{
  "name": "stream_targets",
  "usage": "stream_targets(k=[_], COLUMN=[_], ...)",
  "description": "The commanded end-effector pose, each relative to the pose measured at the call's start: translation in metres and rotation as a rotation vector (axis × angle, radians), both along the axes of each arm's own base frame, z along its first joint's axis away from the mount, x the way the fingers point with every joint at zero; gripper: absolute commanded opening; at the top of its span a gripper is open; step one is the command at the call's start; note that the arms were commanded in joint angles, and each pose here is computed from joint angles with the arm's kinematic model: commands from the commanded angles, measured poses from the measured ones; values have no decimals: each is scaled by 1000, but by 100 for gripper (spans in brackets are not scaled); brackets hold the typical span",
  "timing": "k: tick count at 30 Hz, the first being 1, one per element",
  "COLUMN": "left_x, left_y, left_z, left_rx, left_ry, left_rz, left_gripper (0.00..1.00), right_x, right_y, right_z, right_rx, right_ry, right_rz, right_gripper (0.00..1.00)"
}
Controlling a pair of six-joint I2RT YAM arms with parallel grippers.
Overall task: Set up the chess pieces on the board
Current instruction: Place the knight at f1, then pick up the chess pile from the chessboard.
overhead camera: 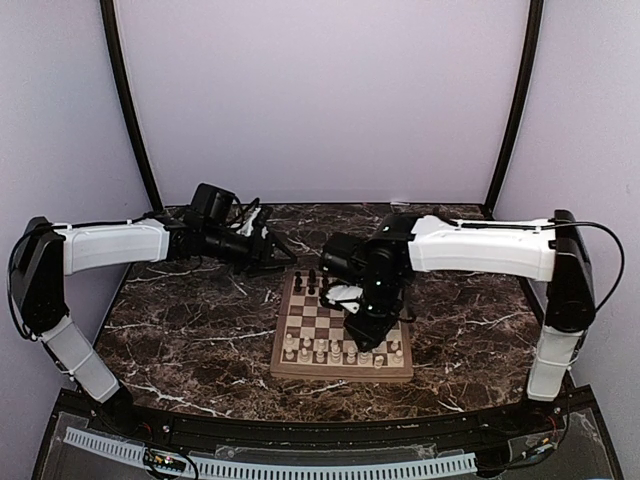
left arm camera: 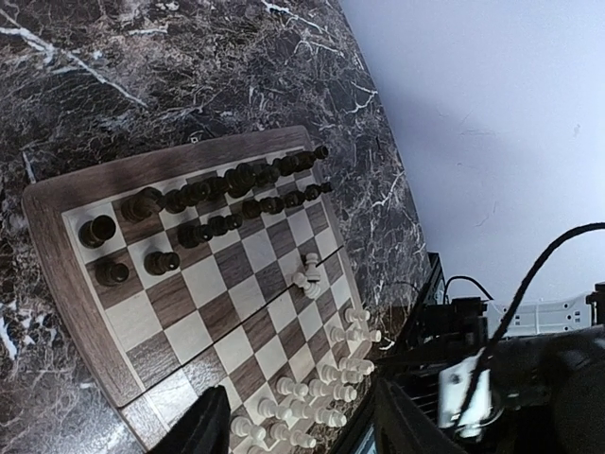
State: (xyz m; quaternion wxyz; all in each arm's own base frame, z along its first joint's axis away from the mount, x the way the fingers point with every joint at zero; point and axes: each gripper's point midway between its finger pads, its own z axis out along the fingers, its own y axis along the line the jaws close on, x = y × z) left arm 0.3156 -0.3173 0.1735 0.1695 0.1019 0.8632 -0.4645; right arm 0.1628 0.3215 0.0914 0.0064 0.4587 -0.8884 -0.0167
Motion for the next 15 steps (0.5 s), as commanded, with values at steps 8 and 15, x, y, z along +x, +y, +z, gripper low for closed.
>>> stream_targets(k=[8,15], left_x=[9,7], left_y=[0,6], left_z=[42,49], left_rx=[13,46], left_ry=[-151,-162], left_rz=[-31,-31], left_gripper=[54,54], right_x=[83,97], right_y=[-22,-22], right_z=[65,35], right_rx=[374,330], right_ry=[-176,-148], right_rz=[-281,-317], right_gripper=[26,21])
